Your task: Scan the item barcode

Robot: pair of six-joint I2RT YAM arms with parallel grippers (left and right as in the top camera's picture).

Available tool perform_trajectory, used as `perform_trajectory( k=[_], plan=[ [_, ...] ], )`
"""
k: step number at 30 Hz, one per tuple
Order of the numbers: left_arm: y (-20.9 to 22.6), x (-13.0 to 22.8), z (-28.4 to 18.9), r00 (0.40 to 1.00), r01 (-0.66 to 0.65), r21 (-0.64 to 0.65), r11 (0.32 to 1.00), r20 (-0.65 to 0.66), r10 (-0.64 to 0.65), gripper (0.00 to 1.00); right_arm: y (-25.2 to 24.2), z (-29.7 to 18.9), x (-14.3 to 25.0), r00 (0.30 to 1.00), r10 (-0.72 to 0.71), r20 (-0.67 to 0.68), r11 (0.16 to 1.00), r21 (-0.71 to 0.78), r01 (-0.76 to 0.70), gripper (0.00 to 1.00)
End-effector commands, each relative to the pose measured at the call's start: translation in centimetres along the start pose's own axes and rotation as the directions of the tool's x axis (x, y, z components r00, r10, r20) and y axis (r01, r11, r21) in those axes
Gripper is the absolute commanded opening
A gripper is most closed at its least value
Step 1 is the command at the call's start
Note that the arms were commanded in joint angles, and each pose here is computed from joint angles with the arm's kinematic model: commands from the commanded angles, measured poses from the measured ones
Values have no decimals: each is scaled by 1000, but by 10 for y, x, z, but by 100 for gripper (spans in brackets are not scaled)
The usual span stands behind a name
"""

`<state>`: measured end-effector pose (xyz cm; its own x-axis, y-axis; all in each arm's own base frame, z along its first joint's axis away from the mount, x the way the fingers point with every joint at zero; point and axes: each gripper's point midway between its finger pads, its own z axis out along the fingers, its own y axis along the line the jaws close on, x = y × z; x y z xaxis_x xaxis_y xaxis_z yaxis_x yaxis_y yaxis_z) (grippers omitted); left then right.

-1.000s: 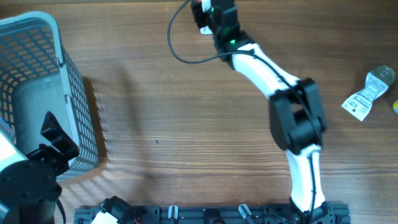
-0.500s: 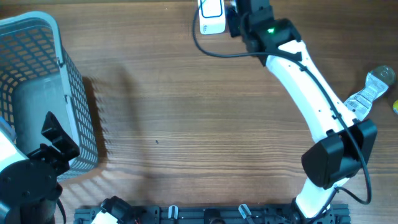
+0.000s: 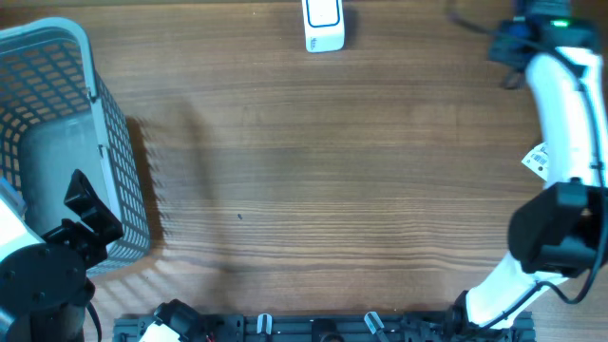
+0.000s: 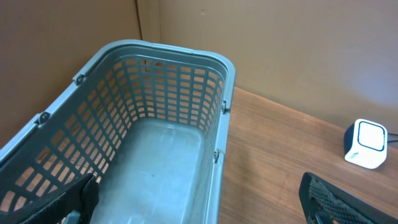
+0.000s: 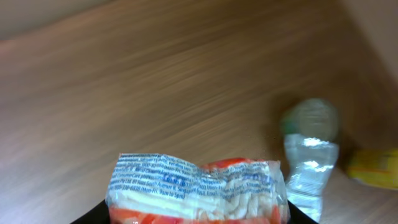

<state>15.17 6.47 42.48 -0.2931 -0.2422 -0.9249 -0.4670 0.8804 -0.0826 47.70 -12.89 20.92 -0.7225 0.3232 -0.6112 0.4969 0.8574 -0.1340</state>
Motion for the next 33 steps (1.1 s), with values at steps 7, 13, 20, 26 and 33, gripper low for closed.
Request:
perform_trajectory(
  k=[7,13,20,26,33],
  plan=[
    [-4,1,0,1000,9,19,1000,-9,-8,100,-106,65,-11,986,169,-5,982,86,-168,55],
    [-4,2,0,1000,9,19,1000,-9,-8,100,-141,115,11,969,238,-69,968,103,-231,55],
    [-4,2,0,1000,8,19,1000,-10,-8,100,-186,161,43,943,309,-126,943,170,-287,56],
    [-5,2,0,1000,8,21,1000,-11,-8,100,-227,177,62,915,379,-137,913,218,-345,60],
    [-7,4,0,1000,8,38,999,-24,-7,100,-234,184,69,893,420,-162,906,133,-402,90]
  ],
)
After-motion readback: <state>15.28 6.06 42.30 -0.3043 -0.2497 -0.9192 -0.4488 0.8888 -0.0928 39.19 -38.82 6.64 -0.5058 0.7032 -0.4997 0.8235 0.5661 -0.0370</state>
